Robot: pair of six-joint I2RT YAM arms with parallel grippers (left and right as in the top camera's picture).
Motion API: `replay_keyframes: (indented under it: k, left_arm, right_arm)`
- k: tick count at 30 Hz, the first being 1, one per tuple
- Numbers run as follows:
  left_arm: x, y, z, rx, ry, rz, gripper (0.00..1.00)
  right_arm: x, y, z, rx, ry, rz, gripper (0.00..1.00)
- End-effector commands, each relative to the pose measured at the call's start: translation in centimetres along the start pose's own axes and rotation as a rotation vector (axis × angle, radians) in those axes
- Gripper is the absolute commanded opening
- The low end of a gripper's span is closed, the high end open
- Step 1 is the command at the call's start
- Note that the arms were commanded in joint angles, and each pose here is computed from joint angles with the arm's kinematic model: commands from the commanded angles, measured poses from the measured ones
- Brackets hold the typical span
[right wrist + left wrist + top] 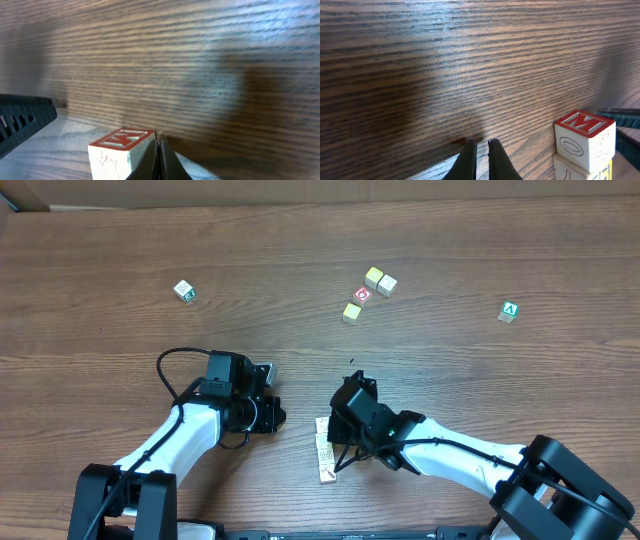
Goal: Flip 4 blocks
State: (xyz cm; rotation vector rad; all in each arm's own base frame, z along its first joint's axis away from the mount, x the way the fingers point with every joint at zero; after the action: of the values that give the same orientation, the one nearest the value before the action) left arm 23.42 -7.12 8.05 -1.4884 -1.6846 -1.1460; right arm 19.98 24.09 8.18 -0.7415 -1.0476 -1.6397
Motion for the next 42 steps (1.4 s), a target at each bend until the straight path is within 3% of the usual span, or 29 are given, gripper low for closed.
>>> replay_keyframes:
  k: [1, 18, 25, 35, 38, 42]
  left_arm:
    - [-0.1, 0.1, 0.0, 0.014, -0.013, 0.002, 0.04]
    - [-0.1, 0.1, 0.0, 0.014, -0.013, 0.002, 0.04]
    - [1.1, 1.7, -0.8, -0.026, -0.020, -0.043, 0.04]
    - [12.5, 5.3, -5.1, -0.090, 0.138, -0.259, 0.04]
    - [17.2, 4.5, -6.8, -0.118, 0.180, -0.355, 0.04]
    - [24.6, -0.1, -9.7, -0.195, 0.202, -0.540, 0.04]
  right_arm:
    - [0.0, 0.2, 0.8, 0.012, 0.024, -0.006, 0.04]
    - [0.3, 0.7, 0.6, 0.007, 0.003, -0.038, 0.04]
    - [4.2, 3.2, 0.3, -0.035, -0.092, -0.112, 0.04]
    - [13.1, 7.3, -1.1, -0.124, -0.332, -0.133, 0.09]
    - [16.3, 8.2, -0.3, -0.091, -0.370, -0.164, 0.10]
    - [21.9, 8.9, 1.1, -0.072, -0.359, -0.208, 0.13]
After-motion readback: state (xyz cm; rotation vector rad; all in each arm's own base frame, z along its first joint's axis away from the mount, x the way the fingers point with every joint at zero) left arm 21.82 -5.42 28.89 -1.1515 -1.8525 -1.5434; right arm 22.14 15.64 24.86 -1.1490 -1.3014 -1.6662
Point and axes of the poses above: each gripper's point midway between its finger pads, its own x axis back along the fingers, its own z axis along the line the jaws close on, y = z × x, the point moved 9 cm from there along x, back along the fingers, and after that the axes turned 2 degrees about x, right-handed, at the moved point
